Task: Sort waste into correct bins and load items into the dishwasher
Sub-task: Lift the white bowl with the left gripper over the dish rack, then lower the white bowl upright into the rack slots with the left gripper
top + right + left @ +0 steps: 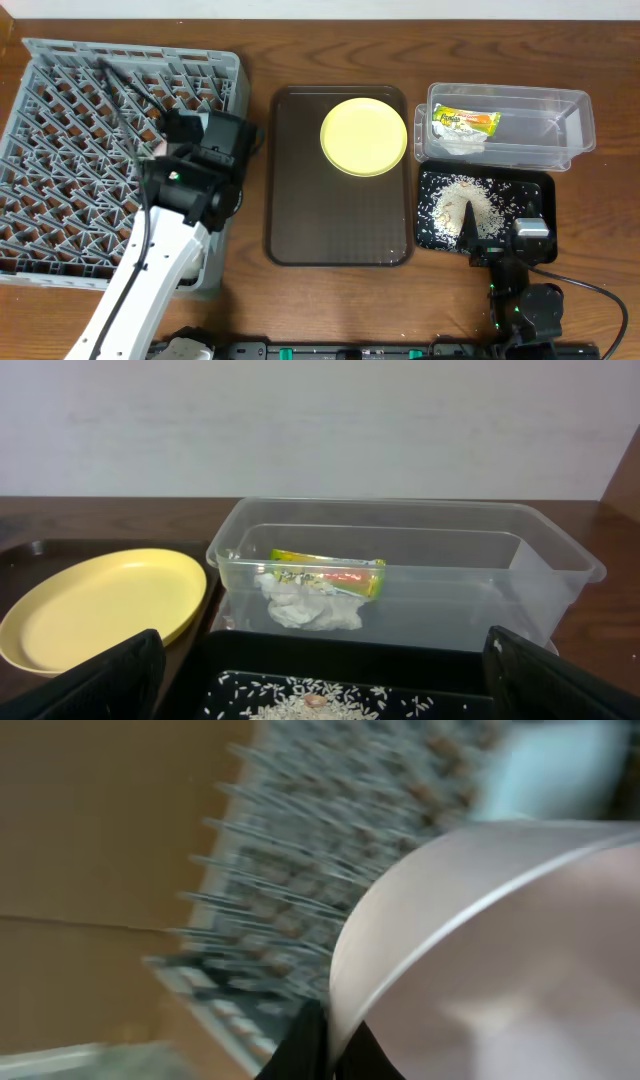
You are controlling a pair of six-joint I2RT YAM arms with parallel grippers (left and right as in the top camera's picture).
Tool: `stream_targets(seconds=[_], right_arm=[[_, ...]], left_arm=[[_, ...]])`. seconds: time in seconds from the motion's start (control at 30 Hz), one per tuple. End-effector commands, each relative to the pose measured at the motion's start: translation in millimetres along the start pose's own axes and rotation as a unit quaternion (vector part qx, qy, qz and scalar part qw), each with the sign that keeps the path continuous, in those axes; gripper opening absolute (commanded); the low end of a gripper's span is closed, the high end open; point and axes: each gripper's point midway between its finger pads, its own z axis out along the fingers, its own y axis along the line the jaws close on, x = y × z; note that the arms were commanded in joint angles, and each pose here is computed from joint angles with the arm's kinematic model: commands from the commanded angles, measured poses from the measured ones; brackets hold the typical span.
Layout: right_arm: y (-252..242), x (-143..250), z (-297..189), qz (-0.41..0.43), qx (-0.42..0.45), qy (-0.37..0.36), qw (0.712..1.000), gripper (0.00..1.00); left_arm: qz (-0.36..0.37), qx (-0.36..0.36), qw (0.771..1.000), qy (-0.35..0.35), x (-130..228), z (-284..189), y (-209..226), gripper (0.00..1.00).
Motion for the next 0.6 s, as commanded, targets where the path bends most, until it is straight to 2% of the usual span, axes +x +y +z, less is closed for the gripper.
stream_targets(seconds=[0.0,0.3,0.57], right_arm=[[-3,0,0,-0.004,0.006,-0.002,1.000,0.99],[-3,0,0,-0.004,0.006,-0.002,1.000,0.99],[-3,0,0,-0.004,0.006,-0.002,1.000,0.99]], left_arm=[[0.026,-0.168,0.985,-0.037,-14,3,45,0.06],[0.103,-0.183,0.976,0.050,15,50,22,0.06],[0.122,-0.165,0.974,0.095,33,73,2,0.06]])
